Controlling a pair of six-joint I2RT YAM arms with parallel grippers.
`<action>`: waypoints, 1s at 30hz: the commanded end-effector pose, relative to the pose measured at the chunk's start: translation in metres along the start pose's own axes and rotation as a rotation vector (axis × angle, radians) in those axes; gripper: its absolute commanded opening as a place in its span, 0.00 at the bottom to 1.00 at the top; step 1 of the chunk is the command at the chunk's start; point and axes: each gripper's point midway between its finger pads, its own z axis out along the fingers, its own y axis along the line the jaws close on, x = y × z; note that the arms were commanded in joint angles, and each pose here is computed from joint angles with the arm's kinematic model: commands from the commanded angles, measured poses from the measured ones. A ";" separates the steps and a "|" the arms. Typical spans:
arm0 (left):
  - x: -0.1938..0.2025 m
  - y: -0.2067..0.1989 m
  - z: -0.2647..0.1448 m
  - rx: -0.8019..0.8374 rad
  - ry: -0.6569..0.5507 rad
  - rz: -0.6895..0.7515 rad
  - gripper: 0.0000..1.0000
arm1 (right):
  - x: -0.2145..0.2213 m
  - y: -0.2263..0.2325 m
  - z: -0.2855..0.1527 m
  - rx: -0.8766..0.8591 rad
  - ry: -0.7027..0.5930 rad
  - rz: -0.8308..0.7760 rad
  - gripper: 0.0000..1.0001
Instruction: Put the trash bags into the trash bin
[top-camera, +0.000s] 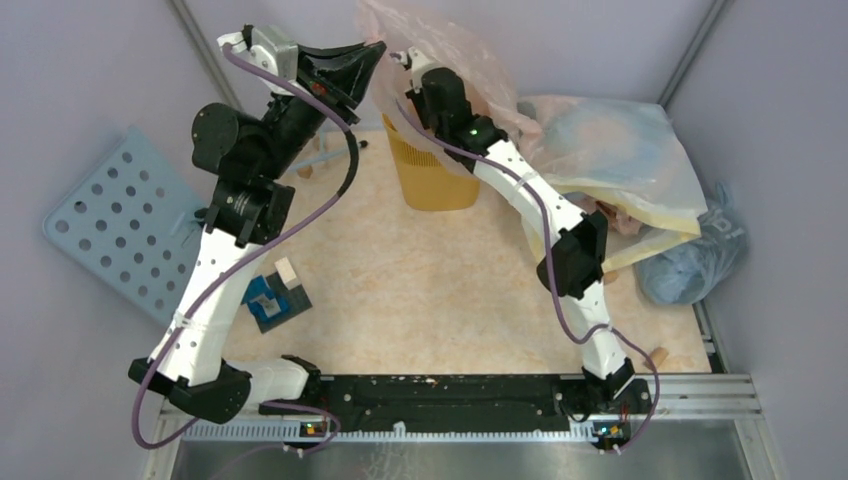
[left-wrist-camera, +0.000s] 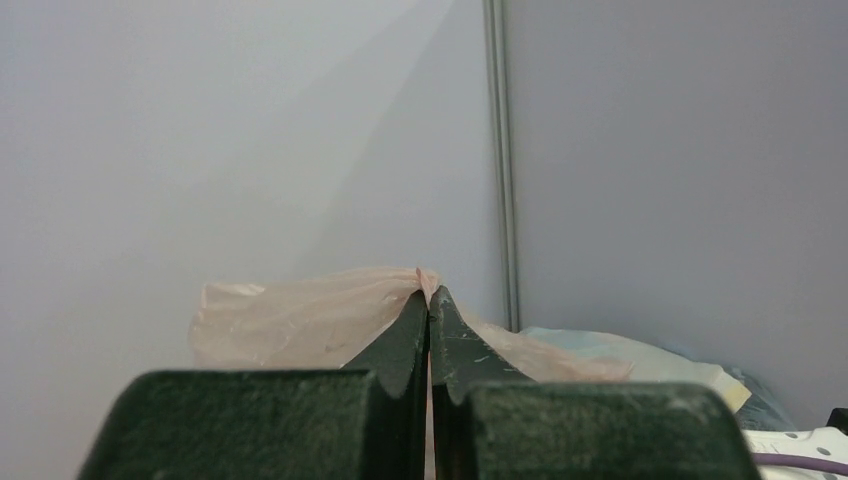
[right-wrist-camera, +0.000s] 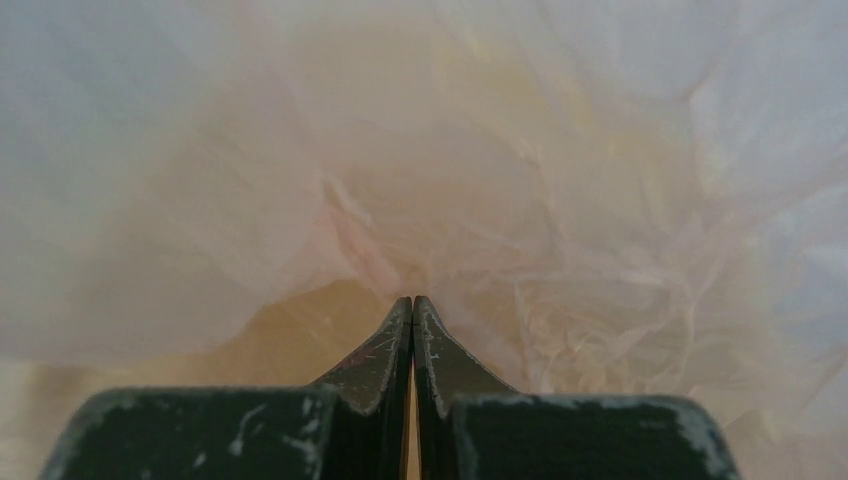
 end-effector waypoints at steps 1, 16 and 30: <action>-0.008 0.006 -0.001 -0.023 -0.027 0.037 0.00 | 0.009 0.003 0.007 -0.003 0.024 0.009 0.00; 0.098 0.049 0.015 -0.138 0.177 -0.073 0.00 | -0.042 0.004 -0.041 -0.141 -0.035 0.056 0.00; 0.104 0.077 0.001 -0.211 0.171 -0.139 0.00 | -0.073 0.000 -0.099 -0.242 -0.076 0.086 0.35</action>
